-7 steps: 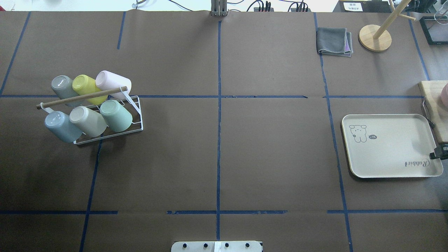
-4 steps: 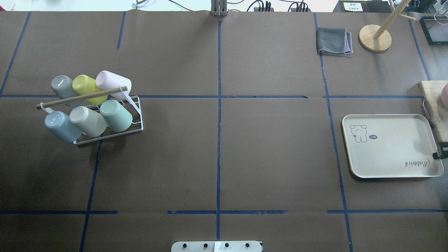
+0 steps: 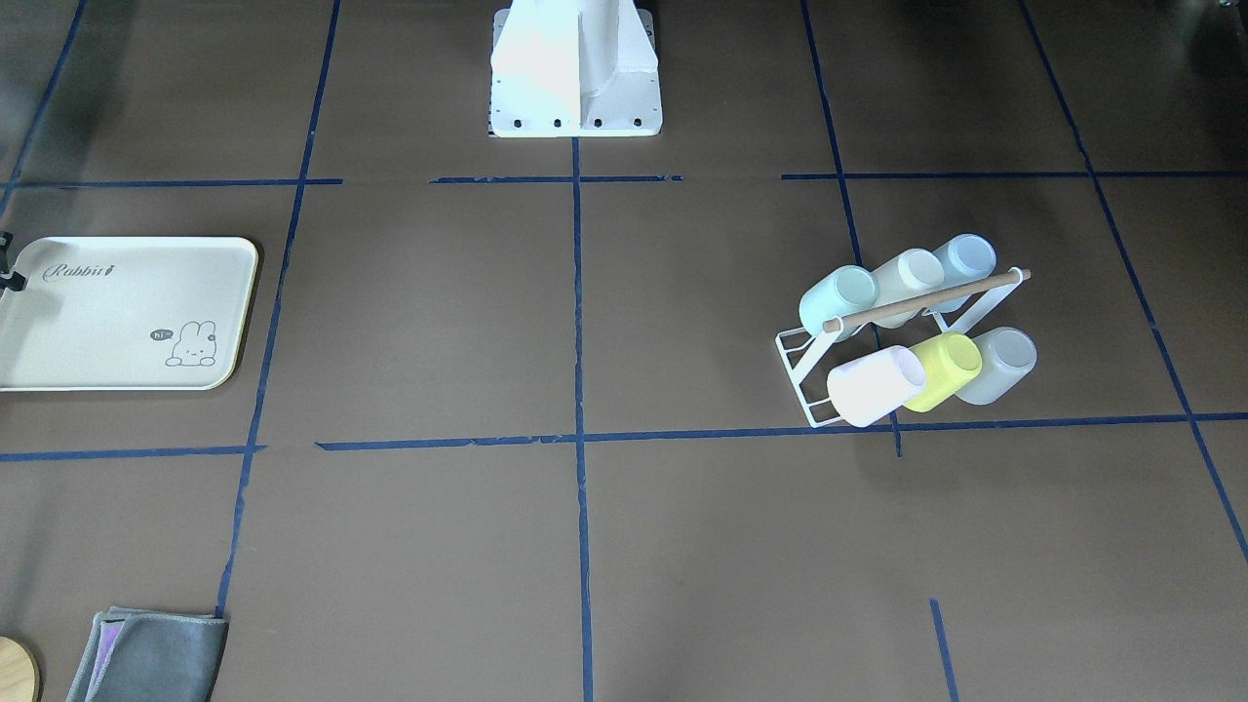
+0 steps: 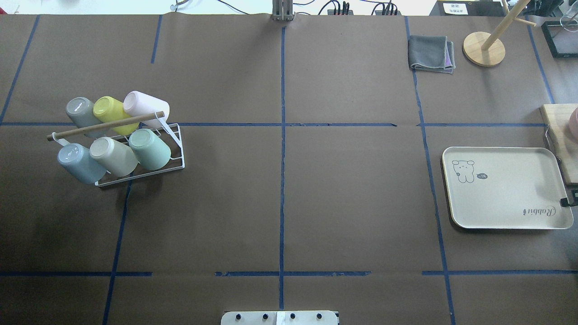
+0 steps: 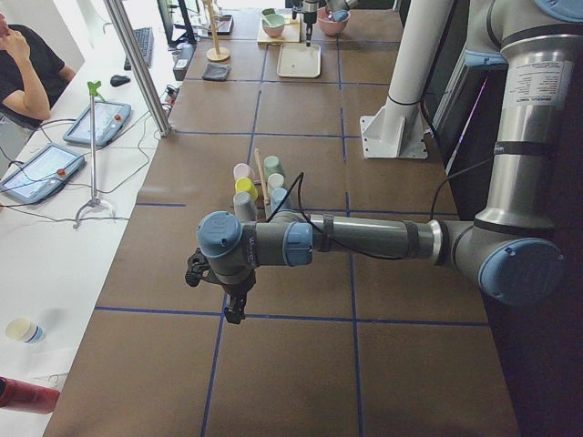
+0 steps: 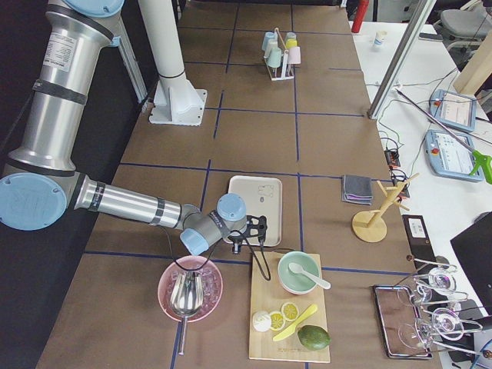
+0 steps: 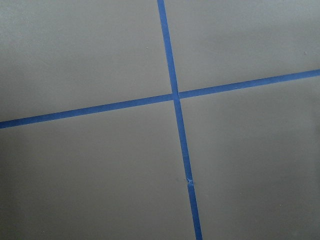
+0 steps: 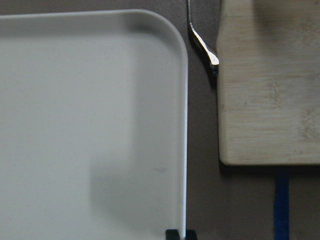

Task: Pick up and place green cup on tray

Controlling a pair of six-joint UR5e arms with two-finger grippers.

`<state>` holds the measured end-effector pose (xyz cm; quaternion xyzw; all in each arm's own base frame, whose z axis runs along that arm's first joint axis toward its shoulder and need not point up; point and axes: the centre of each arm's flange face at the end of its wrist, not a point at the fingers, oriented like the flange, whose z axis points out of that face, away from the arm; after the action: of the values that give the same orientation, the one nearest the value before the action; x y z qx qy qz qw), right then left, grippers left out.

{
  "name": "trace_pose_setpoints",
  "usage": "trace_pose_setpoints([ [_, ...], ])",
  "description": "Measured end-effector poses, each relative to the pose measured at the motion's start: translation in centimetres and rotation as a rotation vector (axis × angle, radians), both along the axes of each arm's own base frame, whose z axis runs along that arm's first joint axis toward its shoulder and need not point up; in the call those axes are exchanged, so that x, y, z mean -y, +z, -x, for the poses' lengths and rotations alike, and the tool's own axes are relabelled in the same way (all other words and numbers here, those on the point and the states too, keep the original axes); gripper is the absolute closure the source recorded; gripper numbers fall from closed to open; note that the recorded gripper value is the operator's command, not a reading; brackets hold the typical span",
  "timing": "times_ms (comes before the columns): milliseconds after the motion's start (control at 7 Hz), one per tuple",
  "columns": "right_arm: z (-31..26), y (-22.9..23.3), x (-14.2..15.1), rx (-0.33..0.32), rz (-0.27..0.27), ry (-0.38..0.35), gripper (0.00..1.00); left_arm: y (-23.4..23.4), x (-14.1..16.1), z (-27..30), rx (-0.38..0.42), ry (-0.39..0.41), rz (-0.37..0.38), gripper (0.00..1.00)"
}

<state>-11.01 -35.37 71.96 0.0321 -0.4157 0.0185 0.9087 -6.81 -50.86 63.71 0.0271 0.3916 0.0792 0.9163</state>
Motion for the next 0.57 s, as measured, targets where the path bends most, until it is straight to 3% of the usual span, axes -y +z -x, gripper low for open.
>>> trace_pose_setpoints([
  [286,-2.4,-0.6,-0.5,0.054,-0.04,0.043,1.0,-0.1,0.1,0.0,0.0,-0.005,0.003,0.0],
  [571,-5.0,-2.3,0.0,0.128,-0.046,0.088,1.0,-0.2,0.1,0.0,0.0,-0.014,0.011,0.0],
])
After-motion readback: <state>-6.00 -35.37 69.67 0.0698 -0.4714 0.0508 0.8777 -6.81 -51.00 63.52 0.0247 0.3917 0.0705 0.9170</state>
